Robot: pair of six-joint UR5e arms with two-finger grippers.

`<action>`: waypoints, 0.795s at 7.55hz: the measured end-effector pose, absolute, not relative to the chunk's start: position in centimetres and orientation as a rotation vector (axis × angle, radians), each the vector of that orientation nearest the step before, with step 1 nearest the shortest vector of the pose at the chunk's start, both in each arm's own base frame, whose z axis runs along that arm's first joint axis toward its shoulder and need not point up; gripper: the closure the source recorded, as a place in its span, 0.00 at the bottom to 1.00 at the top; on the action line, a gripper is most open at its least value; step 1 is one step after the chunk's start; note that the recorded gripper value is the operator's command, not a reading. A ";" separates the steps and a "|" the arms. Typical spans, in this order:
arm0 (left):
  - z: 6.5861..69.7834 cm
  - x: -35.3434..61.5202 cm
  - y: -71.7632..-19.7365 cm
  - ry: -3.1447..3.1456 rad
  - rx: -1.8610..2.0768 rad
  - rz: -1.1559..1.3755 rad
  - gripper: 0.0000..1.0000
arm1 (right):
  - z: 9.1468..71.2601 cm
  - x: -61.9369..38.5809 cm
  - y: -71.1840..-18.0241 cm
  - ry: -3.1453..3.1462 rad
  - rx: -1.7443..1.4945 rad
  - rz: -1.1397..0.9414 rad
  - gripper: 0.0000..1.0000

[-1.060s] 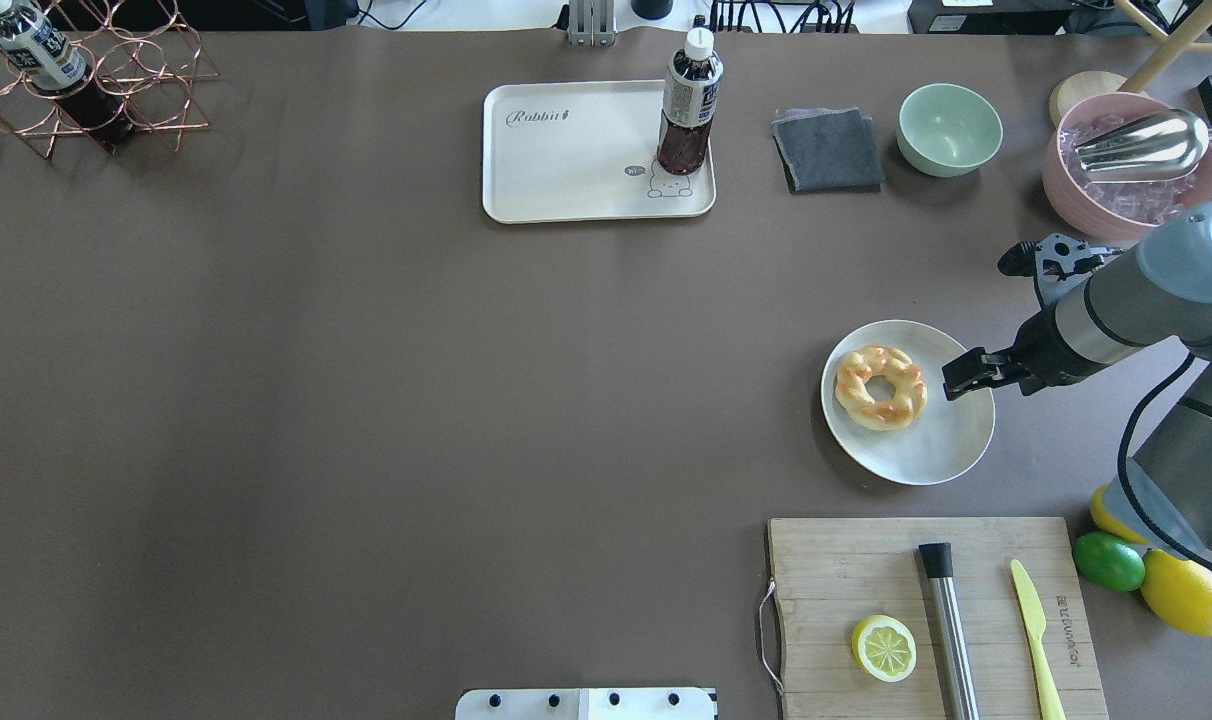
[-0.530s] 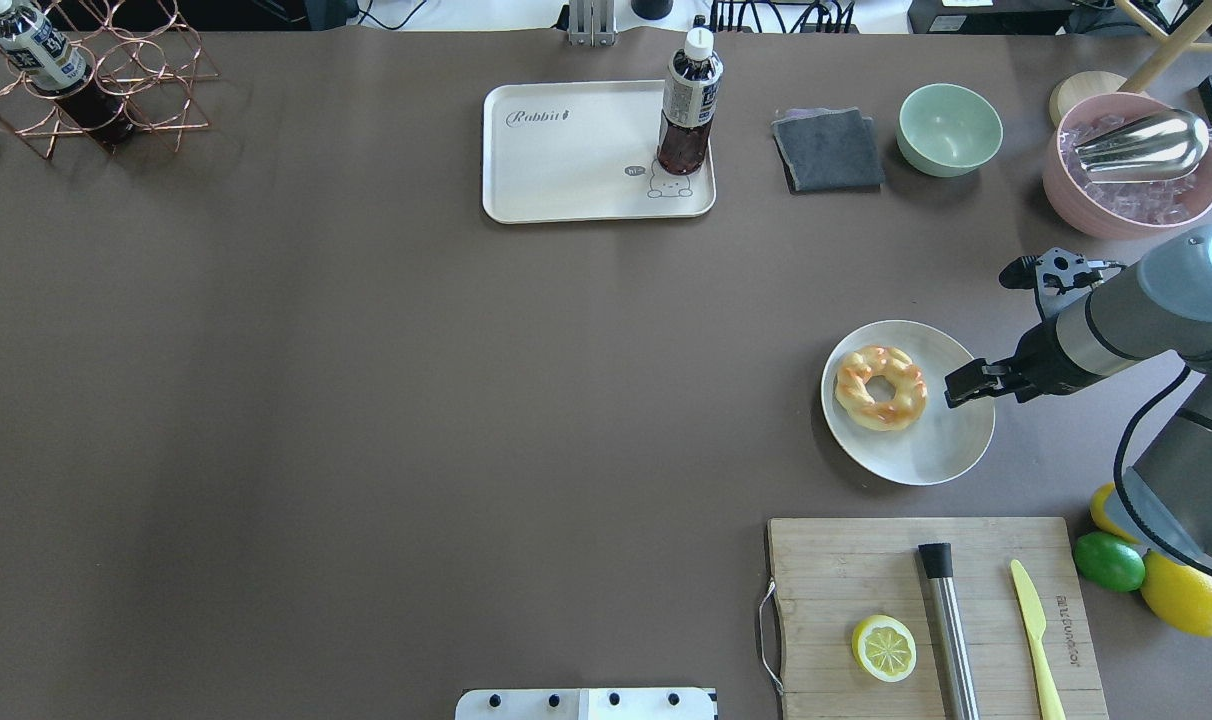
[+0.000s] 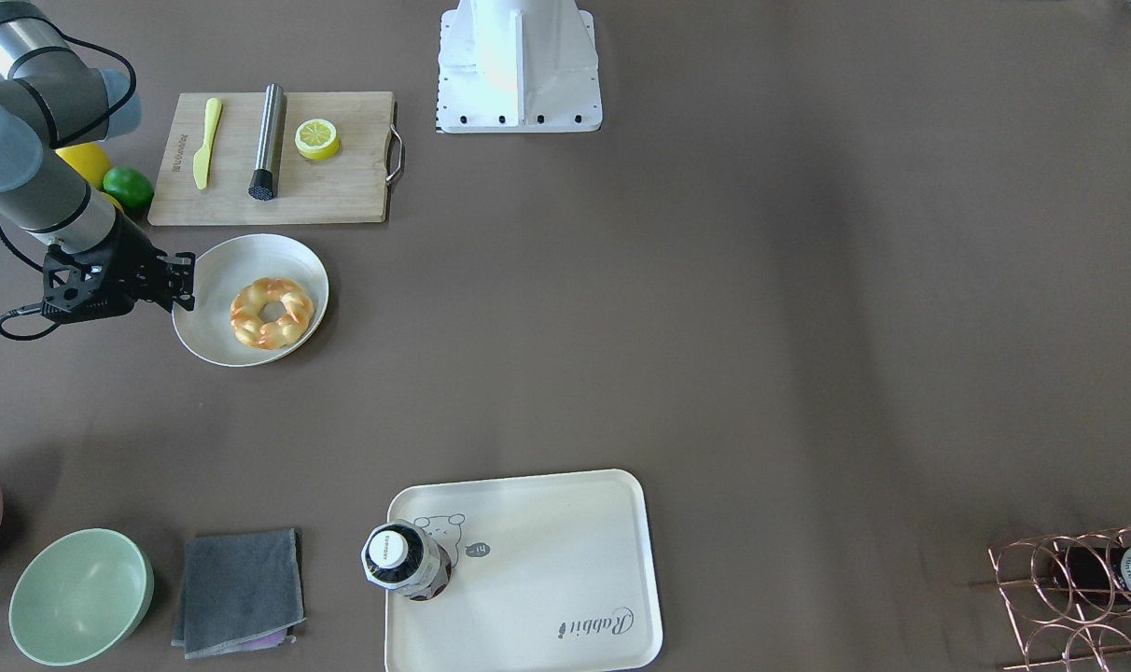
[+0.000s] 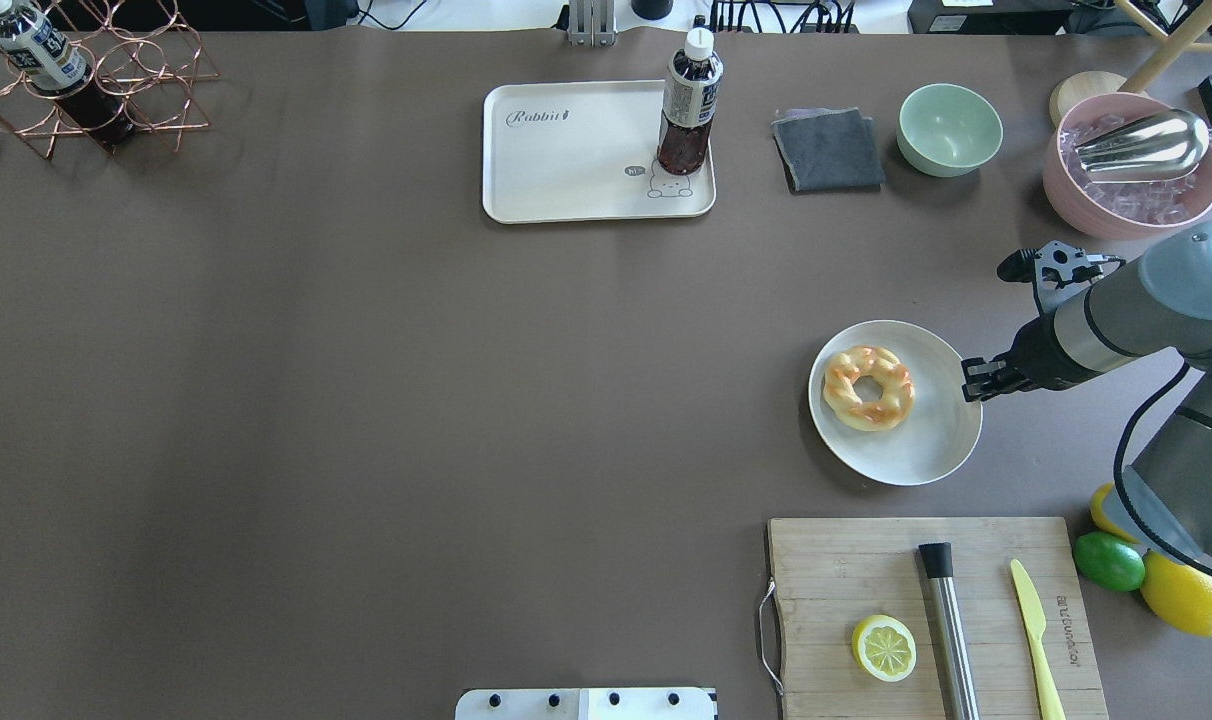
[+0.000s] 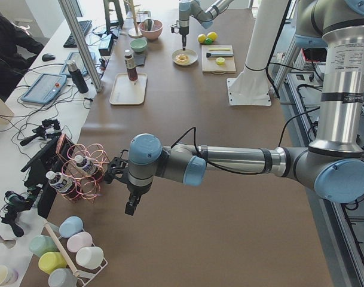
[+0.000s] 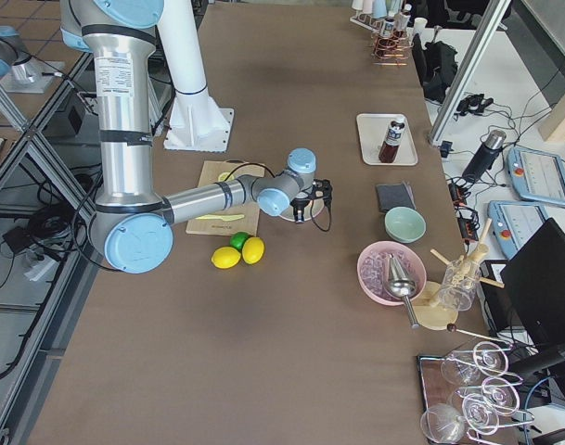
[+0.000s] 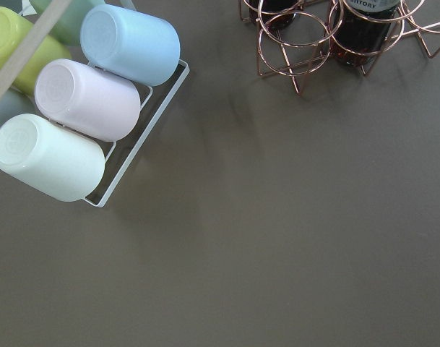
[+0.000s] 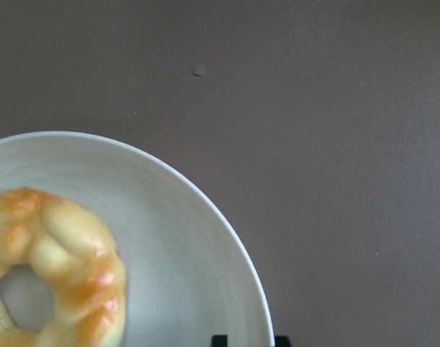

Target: Place donut on tray

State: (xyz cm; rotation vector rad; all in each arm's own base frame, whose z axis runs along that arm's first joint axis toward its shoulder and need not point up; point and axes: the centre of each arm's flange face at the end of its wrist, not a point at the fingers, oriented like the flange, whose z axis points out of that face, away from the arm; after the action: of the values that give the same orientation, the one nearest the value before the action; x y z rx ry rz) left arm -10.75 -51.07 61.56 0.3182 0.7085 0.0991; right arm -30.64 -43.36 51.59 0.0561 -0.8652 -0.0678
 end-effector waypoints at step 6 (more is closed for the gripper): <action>61.7 -10.6 -50.8 0.727 0.315 0.102 0.02 | 45.4 -28.5 -46.2 -1.024 0.012 -0.019 1.00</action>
State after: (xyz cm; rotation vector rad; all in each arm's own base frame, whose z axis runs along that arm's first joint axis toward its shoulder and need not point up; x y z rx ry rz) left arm -10.62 -50.84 61.67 0.3150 0.7273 0.1016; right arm -28.55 -46.20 45.39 0.0120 -1.0237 -0.0193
